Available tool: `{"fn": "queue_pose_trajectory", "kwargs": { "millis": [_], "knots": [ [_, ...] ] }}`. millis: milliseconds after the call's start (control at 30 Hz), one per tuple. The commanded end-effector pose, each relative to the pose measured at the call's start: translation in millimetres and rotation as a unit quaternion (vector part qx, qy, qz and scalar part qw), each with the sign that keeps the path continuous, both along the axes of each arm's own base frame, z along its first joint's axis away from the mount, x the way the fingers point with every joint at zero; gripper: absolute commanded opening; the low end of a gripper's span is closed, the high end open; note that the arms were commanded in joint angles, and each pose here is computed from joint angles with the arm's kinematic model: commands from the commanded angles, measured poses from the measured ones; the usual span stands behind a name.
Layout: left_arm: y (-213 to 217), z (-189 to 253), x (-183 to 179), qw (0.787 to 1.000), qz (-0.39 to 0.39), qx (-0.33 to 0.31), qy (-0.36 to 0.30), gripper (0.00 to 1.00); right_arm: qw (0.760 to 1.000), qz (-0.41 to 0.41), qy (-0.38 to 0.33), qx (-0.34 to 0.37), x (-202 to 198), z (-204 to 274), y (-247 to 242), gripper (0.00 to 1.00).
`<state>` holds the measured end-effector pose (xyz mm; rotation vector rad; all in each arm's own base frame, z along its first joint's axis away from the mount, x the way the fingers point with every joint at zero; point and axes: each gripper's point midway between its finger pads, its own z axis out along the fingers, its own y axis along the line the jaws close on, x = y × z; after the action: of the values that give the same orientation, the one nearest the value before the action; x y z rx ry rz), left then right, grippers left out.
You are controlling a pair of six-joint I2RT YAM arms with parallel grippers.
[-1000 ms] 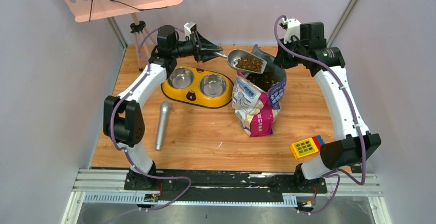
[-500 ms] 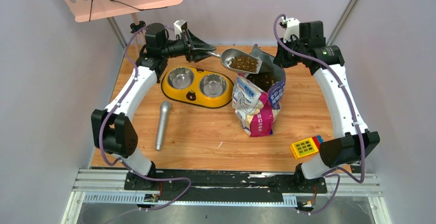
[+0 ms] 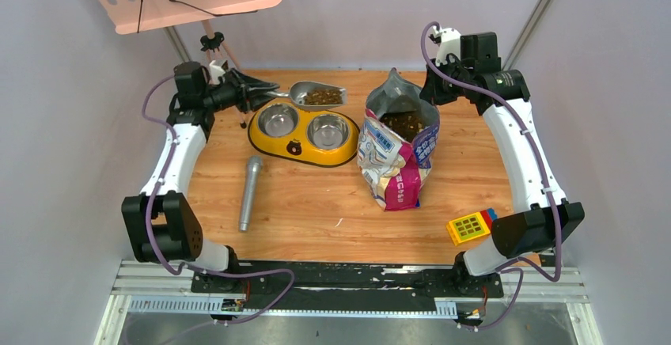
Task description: Serve the pet food
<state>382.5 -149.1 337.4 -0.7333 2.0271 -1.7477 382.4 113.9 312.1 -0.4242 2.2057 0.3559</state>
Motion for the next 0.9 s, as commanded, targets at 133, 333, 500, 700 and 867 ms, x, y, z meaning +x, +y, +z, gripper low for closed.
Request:
{"fn": "queue_pose_trajectory", "kwargs": {
  "millis": [133,333,500,700,867],
  "knots": [
    [87.4,-18.0,-6.6,0.993,0.119,0.003,-0.012,0.00,1.000,0.007,-0.010,0.012,1.2,6.3,3.2,0.00],
    [120.8,-44.2,-9.6,0.985,0.173,0.020,-0.019,0.00,1.000,0.011,-0.008,0.025,-0.6,8.2,7.4,0.00],
    [141.3,-62.9,-1.7,0.978,0.200,0.030,-0.054,0.00,0.999,0.014,-0.009,0.029,-2.9,9.3,8.7,0.00],
    [157.9,-80.3,13.1,0.966,0.235,0.082,-0.074,0.00,0.999,0.011,-0.012,0.029,-6.8,11.5,7.1,0.00],
    [172.0,-102.8,24.6,0.958,0.250,0.126,-0.062,0.00,0.999,0.009,-0.013,0.028,-10.8,11.6,5.7,0.00]
  ]
}}
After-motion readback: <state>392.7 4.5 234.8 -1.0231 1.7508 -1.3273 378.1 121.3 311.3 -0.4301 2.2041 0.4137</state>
